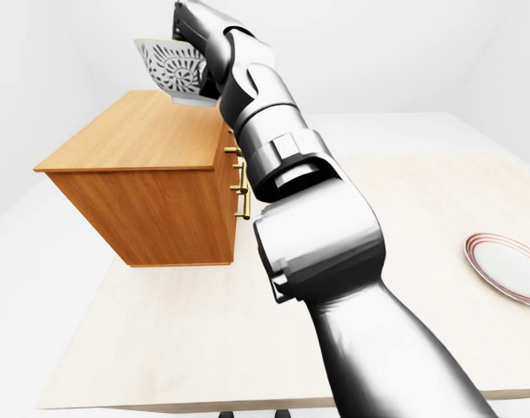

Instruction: Put the bowl on top of the cabinet.

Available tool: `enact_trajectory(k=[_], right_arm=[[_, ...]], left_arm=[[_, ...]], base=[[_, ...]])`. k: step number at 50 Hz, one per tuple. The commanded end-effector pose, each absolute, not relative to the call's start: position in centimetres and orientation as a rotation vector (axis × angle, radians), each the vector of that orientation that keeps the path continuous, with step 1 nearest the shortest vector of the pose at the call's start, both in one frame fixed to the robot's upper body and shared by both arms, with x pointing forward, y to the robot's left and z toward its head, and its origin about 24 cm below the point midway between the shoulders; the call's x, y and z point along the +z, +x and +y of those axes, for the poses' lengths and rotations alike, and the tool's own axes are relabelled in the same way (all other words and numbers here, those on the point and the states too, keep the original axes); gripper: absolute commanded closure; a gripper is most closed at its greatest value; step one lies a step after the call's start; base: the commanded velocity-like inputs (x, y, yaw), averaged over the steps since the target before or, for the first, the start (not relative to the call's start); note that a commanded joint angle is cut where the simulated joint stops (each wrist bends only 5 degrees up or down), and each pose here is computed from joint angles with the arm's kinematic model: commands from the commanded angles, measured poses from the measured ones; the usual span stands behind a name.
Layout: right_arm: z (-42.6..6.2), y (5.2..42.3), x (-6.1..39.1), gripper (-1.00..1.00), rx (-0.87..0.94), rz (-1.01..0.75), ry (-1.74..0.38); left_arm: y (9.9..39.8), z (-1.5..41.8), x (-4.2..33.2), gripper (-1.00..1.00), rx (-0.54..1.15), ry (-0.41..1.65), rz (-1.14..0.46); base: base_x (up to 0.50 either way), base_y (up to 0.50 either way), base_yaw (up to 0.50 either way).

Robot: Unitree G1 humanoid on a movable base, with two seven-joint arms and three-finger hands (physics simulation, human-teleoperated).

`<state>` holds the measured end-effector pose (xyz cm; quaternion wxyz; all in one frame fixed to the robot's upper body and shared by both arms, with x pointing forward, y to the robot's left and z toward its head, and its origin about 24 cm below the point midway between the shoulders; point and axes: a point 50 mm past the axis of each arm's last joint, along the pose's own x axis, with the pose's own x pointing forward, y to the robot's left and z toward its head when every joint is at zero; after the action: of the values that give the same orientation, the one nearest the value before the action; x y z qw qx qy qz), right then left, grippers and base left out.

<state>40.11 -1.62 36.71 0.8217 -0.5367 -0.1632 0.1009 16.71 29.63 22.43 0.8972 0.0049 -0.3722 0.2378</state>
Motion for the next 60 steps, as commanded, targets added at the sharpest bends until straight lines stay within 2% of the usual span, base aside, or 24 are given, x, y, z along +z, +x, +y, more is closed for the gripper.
enact_trajectory(k=[1, 18, 57, 60], right_arm=[[-0.5, 40.2, 35.0, 1.0, 0.312, -0.314, -1.073], [-0.1, 40.5, 33.0, 1.0, 0.372, -0.26, -1.089], [0.5, 40.4, 32.2, 1.0, 0.38, -0.263, -1.091], [0.5, 40.4, 32.3, 0.7, 0.381, -0.263, -1.091]], left_arm=[[16.7, 29.7, 22.5, -1.0, 0.494, 0.007, -0.773], [16.6, 29.7, 22.6, -1.0, 0.496, 0.003, -0.78], [16.7, 29.8, 22.4, -1.0, 0.496, -0.001, -0.771], [16.7, 29.7, 22.4, -1.0, 0.496, -0.001, -0.772]], base=[[0.0, 0.0, 0.0], [0.0, 0.0, 0.0], [0.0, 0.0, 0.0], [0.0, 0.0, 0.0]])
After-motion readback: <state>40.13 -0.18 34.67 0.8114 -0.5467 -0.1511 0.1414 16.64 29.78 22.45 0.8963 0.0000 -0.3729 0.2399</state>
